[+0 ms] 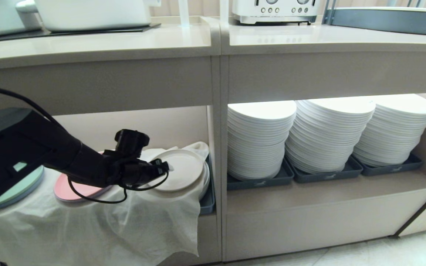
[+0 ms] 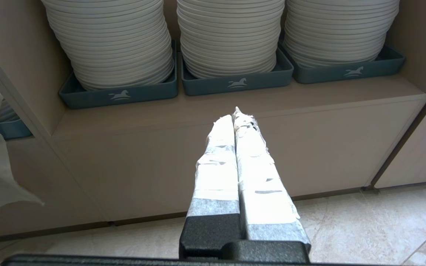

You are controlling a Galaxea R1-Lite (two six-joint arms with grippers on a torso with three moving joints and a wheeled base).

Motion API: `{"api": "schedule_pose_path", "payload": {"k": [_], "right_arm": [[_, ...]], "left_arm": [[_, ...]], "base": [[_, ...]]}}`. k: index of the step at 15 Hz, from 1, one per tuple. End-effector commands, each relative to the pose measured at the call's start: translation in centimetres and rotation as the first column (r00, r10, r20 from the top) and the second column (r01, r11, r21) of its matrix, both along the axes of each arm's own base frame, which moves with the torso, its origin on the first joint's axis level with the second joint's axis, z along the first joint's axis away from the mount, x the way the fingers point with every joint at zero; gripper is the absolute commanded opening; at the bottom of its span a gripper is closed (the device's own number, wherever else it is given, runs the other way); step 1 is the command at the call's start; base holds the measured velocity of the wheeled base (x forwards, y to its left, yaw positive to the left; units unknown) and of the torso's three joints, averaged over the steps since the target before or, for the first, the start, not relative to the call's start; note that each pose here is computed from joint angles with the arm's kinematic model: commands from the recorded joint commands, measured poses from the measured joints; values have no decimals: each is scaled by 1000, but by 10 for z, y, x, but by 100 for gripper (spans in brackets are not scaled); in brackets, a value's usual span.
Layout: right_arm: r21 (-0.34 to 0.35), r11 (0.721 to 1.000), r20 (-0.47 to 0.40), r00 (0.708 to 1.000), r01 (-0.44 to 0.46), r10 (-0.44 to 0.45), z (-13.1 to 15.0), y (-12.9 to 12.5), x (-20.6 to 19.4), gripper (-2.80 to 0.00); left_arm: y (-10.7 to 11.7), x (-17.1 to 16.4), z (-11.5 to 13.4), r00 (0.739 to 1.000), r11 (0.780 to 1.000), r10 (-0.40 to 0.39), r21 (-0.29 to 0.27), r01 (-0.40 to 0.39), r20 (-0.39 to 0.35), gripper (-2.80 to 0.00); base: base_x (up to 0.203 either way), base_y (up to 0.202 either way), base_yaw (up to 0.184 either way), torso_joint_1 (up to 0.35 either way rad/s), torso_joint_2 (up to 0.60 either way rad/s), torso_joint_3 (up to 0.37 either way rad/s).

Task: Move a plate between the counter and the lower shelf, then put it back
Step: Pick up the plate in the cupboard

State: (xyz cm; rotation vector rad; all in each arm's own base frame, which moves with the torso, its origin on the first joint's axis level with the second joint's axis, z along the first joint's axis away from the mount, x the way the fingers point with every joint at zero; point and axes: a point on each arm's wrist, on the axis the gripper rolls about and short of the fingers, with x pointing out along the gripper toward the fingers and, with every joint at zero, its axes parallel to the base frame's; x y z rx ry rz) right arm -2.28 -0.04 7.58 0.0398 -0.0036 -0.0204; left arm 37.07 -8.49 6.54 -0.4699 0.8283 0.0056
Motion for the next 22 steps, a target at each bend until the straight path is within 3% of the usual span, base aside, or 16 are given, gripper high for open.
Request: {"api": "schedule_pose_path", "payload": {"k": [1, 15, 16, 22], "right_arm": [[0, 1000, 0, 1000, 0, 0, 0, 0, 0, -280], [0, 1000, 1, 1000, 1, -1, 0, 0, 0, -280], [0, 1000, 1, 1000, 0, 0, 0, 0, 0, -280], [0, 1000, 0, 1000, 0, 0, 0, 0, 0, -280]], "left_arm": [[0, 0, 1, 1000, 1000, 2, -4, -2, 3, 0], [2, 2, -4, 1000, 1000, 9, -1, -9, -6, 0], [3, 2, -4, 1000, 1000, 10, -2, -10, -6, -280], [2, 3, -6, 1000, 1000, 10, 2, -10, -10, -280]], "base": [[0, 0, 0, 0, 0, 0], [0, 0, 0, 0, 0, 0], [0, 0, 0, 0, 0, 0], [0, 0, 0, 0, 0, 0]]}}
